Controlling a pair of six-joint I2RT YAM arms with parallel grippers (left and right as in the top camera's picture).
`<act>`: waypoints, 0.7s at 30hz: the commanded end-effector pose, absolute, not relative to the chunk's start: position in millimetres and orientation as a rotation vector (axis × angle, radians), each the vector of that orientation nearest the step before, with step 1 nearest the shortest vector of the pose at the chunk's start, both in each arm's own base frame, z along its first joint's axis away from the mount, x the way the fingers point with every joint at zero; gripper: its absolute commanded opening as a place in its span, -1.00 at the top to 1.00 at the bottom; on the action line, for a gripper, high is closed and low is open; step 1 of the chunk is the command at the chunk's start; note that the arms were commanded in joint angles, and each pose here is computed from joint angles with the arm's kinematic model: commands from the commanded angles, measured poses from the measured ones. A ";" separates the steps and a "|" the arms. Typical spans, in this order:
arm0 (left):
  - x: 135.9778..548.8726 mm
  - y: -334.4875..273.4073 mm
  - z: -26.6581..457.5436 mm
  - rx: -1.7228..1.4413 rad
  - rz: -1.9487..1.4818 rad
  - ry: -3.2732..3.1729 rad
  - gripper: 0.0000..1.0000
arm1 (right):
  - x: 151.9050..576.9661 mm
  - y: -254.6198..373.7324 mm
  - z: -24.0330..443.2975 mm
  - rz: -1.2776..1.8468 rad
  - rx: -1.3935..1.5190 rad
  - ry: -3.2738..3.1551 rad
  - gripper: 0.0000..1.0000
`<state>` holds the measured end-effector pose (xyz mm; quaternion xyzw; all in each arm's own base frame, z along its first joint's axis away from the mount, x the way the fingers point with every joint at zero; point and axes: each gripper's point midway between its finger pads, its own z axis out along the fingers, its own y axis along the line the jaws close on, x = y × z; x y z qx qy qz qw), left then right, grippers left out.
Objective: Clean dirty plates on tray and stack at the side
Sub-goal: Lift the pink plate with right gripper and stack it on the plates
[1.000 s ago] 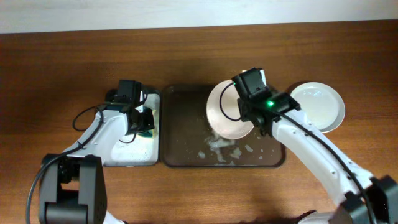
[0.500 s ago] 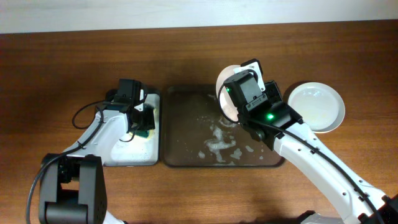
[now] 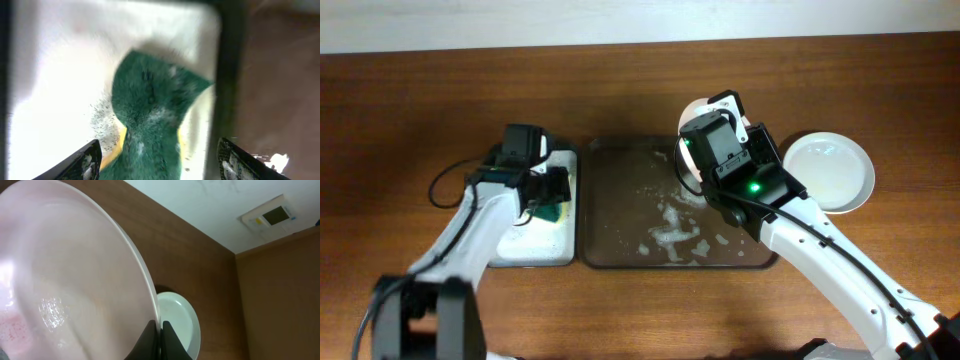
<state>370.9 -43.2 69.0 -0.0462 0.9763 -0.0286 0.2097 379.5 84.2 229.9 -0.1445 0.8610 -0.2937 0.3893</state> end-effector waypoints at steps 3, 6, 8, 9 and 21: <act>368.4 -42.6 107.4 -0.151 -0.114 2.630 -0.50 | 382.3 83.1 250.0 -0.749 -0.316 2.136 0.92; 362.7 -41.9 104.1 -0.152 -0.108 2.656 -0.52 | 382.5 83.2 250.2 -0.748 -0.314 2.135 0.92; 362.2 -41.9 103.8 -0.152 -0.109 2.659 -0.56 | 382.6 83.2 250.1 -0.743 -0.307 2.136 0.92; 362.3 -41.9 103.8 -0.152 -0.108 2.658 -0.58 | 382.7 82.7 250.1 -0.738 -0.295 2.136 0.92; 357.0 -41.2 100.7 -0.153 -0.103 2.682 -0.64 | 388.4 11.7 200.7 -0.273 0.292 2.386 0.92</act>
